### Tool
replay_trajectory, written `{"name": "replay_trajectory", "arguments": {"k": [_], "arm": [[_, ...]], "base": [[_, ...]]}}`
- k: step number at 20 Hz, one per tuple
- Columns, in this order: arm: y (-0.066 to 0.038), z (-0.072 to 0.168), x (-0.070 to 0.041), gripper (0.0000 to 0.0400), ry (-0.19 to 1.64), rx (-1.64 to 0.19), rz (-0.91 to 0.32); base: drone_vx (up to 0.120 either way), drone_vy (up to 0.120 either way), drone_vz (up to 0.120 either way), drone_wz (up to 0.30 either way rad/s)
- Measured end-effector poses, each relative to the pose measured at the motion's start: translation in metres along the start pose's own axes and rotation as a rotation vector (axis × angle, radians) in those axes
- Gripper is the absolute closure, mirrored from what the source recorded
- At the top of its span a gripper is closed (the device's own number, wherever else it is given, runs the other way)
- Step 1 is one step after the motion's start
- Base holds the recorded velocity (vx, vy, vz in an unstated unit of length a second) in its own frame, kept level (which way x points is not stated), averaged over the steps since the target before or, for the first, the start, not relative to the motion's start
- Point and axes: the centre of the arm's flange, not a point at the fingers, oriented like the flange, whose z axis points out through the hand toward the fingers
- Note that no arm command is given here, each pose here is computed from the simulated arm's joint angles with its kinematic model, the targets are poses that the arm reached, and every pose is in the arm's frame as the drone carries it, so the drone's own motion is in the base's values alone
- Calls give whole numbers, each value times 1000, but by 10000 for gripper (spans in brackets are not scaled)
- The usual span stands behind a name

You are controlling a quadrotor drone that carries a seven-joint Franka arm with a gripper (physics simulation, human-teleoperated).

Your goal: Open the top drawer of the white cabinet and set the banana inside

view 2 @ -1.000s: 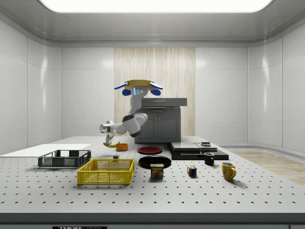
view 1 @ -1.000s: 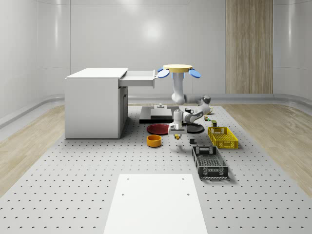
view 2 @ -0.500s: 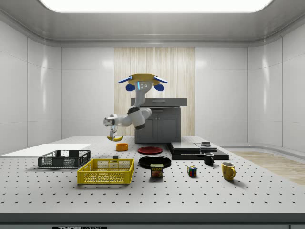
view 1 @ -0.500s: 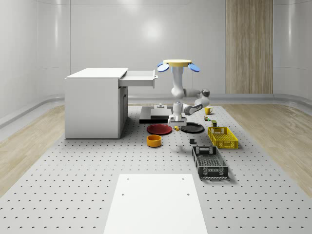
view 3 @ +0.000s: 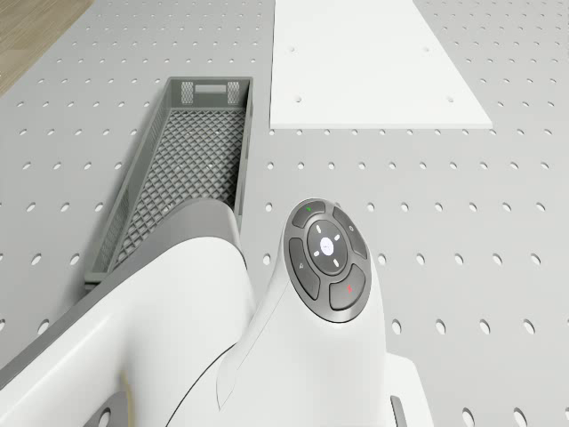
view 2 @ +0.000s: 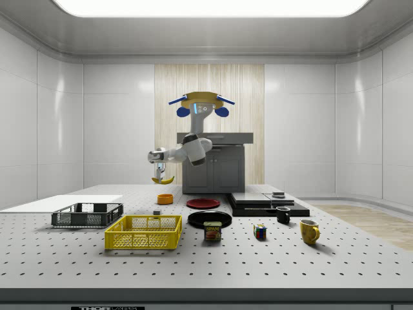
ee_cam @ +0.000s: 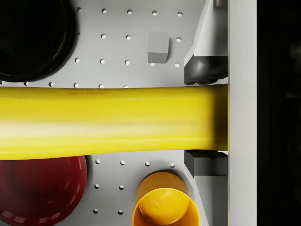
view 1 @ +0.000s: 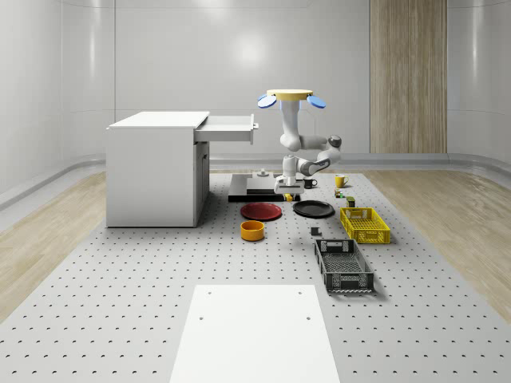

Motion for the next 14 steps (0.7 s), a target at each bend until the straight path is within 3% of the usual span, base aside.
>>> {"name": "replay_trajectory", "arguments": {"k": [14], "arm": [[0, 0, 0, 210, 0, 0, 0]], "base": [[-120, 0, 120, 0]]}}
